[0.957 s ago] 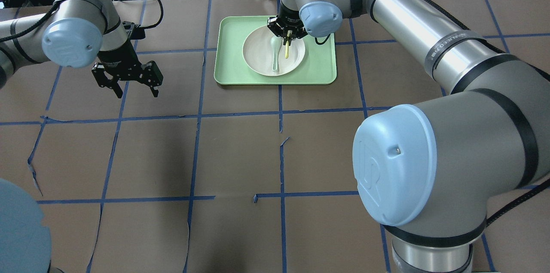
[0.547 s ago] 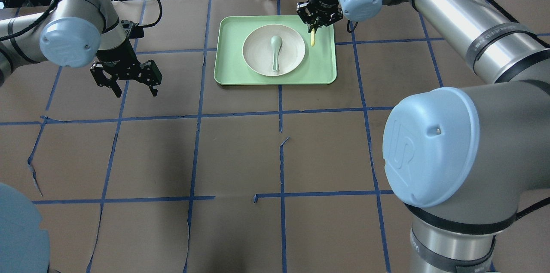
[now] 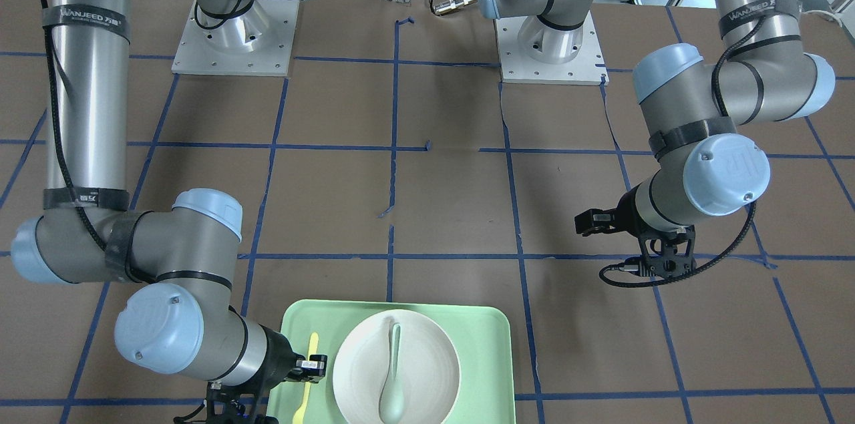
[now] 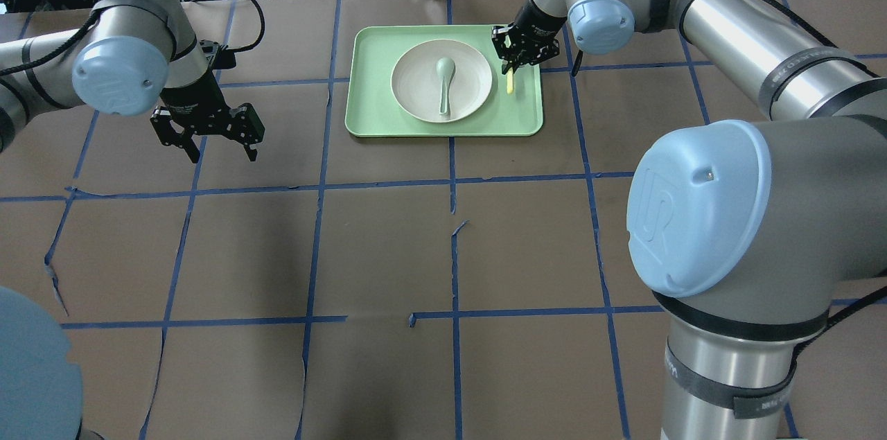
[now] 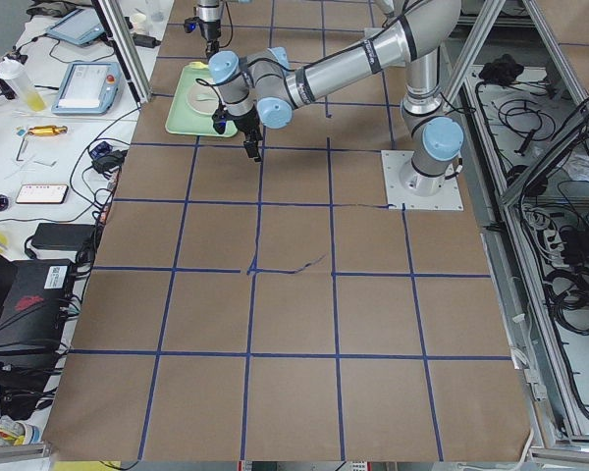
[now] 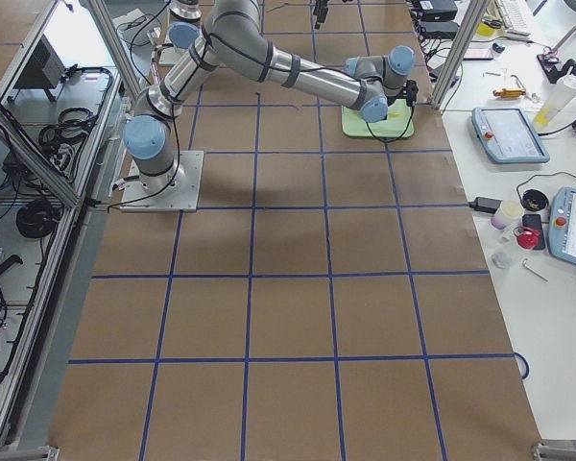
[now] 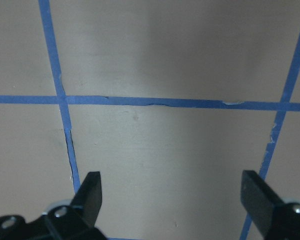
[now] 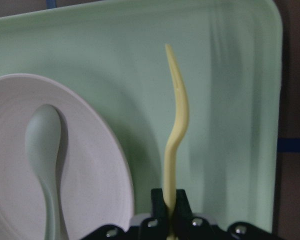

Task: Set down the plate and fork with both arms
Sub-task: 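Lift the fork with the right gripper and set it on the tray beside the plate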

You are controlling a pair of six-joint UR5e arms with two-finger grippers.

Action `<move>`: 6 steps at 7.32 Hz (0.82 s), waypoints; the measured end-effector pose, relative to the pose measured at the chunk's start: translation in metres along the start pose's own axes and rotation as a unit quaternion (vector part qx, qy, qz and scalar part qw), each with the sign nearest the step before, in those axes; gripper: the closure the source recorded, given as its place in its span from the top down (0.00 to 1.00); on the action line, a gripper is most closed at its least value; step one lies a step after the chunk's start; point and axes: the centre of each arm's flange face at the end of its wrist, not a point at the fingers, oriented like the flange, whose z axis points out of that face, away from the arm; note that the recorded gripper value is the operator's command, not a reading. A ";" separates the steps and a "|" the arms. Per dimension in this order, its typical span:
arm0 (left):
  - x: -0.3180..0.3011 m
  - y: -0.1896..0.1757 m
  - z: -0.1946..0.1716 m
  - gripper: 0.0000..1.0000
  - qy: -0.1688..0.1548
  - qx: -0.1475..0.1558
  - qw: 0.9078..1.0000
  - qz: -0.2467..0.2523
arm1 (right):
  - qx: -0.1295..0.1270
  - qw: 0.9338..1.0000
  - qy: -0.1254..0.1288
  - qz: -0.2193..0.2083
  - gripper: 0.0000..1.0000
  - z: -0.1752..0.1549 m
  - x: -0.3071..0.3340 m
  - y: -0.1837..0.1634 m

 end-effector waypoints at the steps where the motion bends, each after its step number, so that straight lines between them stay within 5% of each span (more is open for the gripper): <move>1: 0.000 0.000 0.004 1.00 0.000 0.002 1.000 -0.001 | -0.004 1.000 -0.001 -0.004 0.00 0.007 0.008 -0.001; 3: 0.001 0.000 0.007 1.00 0.000 0.004 1.000 -0.004 | -0.010 1.000 -0.004 -0.006 0.04 0.017 0.016 0.000; 5: 0.001 0.000 0.009 1.00 0.000 0.003 1.000 -0.005 | -0.008 1.000 -0.012 -0.008 0.30 0.017 0.015 -0.001; 6: 0.001 0.000 0.010 1.00 0.000 0.003 1.000 -0.006 | -0.007 1.000 -0.015 -0.009 0.52 0.016 0.015 0.000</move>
